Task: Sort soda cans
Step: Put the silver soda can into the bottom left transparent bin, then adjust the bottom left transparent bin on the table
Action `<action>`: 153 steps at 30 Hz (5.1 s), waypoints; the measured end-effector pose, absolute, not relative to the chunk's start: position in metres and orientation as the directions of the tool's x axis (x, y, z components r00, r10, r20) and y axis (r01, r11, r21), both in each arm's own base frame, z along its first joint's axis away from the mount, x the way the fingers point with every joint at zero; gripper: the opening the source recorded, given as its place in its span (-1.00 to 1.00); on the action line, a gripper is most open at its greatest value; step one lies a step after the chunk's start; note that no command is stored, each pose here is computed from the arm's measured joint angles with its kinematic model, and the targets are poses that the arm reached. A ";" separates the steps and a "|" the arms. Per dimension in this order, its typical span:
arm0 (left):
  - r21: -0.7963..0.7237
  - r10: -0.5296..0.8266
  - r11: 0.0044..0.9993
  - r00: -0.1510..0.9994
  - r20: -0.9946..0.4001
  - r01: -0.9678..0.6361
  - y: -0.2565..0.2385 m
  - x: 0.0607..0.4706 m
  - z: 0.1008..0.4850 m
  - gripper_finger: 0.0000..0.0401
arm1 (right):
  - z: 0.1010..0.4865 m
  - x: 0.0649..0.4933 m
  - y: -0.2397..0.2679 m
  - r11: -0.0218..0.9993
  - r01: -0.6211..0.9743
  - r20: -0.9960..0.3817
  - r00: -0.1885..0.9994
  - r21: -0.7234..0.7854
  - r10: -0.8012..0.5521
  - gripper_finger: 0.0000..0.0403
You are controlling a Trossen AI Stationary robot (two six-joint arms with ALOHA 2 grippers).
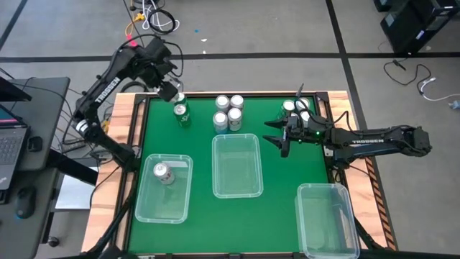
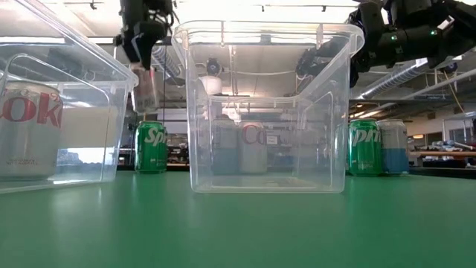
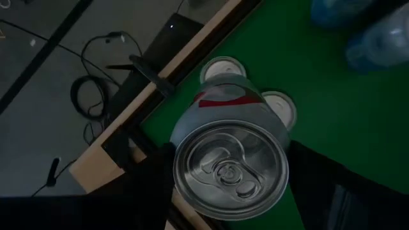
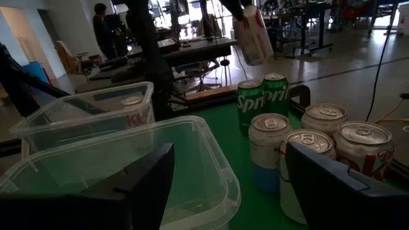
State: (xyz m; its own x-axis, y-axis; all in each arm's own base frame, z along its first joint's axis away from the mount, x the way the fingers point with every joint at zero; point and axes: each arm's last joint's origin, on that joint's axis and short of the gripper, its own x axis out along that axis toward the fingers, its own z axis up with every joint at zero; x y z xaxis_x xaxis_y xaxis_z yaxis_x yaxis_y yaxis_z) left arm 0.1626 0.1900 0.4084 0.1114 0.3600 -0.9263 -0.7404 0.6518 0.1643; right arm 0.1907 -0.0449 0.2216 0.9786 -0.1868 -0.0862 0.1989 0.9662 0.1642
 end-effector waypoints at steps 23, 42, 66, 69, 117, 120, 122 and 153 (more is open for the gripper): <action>0.000 0.145 0.925 0.355 -0.923 -0.380 0.076 0.225 0.427 0.25 | 0.221 0.191 -0.045 0.966 0.200 -0.093 0.978 0.164 -0.187 0.40; -0.266 -0.162 0.927 0.356 -0.920 -0.265 -0.058 0.231 0.427 0.25 | 0.220 0.191 -0.045 0.966 0.201 -0.099 0.977 0.165 -0.187 0.38; -0.207 -0.154 0.840 0.145 -0.977 -0.501 -0.119 0.180 0.377 0.25 | 0.216 0.190 -0.045 0.966 0.207 -0.140 0.973 0.158 -0.185 0.40; -0.158 -0.124 0.844 0.100 -0.987 -0.513 -0.113 0.171 0.360 0.25 | 0.217 0.190 -0.045 0.967 0.205 -0.137 0.973 0.152 -0.185 0.39; 0.208 0.089 0.861 -0.266 -0.960 -0.463 -0.099 0.148 0.244 0.47 | 0.217 0.192 -0.038 0.972 0.172 -0.137 0.979 0.162 -0.151 0.32; 0.200 0.082 0.863 -0.262 -0.962 -0.465 -0.100 0.149 0.248 0.47 | 0.217 0.192 -0.038 0.972 0.172 -0.137 0.979 0.162 -0.151 0.32; 0.195 0.080 0.863 -0.256 -0.963 -0.466 -0.100 0.150 0.251 0.49 | 0.217 0.192 -0.038 0.972 0.172 -0.137 0.979 0.162 -0.151 0.32; 0.125 0.075 0.898 -0.134 -0.988 -0.421 -0.104 0.159 0.282 0.08 | 0.218 0.192 -0.038 0.973 0.170 -0.121 0.981 0.158 -0.151 0.39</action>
